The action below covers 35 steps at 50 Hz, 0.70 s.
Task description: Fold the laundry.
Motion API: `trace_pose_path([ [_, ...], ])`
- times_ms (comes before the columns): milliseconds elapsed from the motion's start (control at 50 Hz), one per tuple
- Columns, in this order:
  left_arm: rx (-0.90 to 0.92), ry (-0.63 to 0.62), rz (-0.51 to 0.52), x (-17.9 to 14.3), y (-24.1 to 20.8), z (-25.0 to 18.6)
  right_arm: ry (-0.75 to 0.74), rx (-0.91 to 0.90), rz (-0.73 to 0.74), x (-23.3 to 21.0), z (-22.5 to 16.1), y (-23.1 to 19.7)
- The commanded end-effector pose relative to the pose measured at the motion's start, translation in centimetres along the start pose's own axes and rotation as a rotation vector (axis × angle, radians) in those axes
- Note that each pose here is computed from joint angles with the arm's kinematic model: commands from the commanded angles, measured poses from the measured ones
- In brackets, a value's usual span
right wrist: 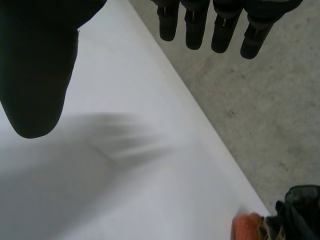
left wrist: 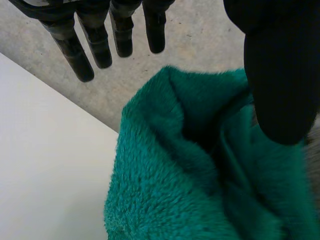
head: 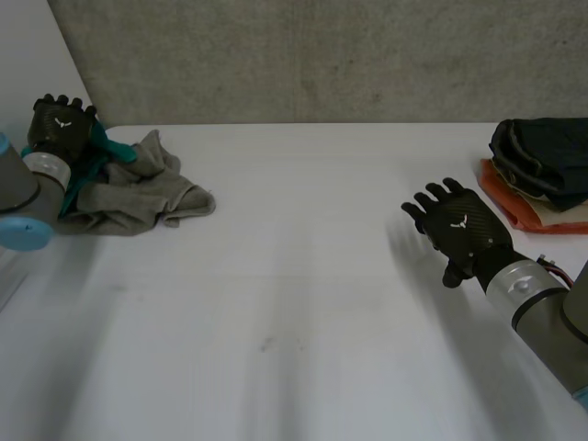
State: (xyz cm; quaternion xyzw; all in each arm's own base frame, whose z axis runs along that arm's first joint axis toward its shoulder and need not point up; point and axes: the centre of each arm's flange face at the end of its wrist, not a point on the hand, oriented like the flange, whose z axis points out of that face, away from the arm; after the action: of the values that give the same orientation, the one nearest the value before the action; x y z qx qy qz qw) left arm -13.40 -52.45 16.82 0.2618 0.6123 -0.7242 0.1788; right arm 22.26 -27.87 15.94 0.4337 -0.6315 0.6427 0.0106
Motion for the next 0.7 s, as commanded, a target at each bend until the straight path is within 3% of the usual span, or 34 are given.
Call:
trace_pose_path([
  [20, 0.069, -0.036, 0.009, 0.7, 3.6, 2.5, 0.013, -0.022, 0.023, 0.1, -0.1, 0.5],
  [120, 0.05, -0.055, 0.01, 0.1, 5.7, 2.7, 0.012, -0.03, 0.025, 0.0, -0.3, 0.7],
  [220, 0.048, -0.05, 0.006, 0.5, 4.7, 2.5, 0.013, -0.033, 0.026, 0.0, -0.3, 0.8],
  [280, 0.062, -0.026, -0.007, 1.0, 2.4, 2.1, 0.018, -0.031, 0.025, 0.1, -0.3, 0.9],
  [420, 0.159, -0.021, -0.104, -1.8, -7.1, -0.8, 0.028, -0.029, 0.023, 0.3, -0.2, 0.8],
  [580, 0.347, 0.071, -0.382, -2.1, -20.2, -7.2, 0.07, -0.046, 0.018, 0.9, -0.2, 0.7],
  [700, 0.433, 0.293, -0.73, 0.4, -27.7, -14.4, 0.135, -0.046, 0.007, 2.1, -0.3, 0.0],
])
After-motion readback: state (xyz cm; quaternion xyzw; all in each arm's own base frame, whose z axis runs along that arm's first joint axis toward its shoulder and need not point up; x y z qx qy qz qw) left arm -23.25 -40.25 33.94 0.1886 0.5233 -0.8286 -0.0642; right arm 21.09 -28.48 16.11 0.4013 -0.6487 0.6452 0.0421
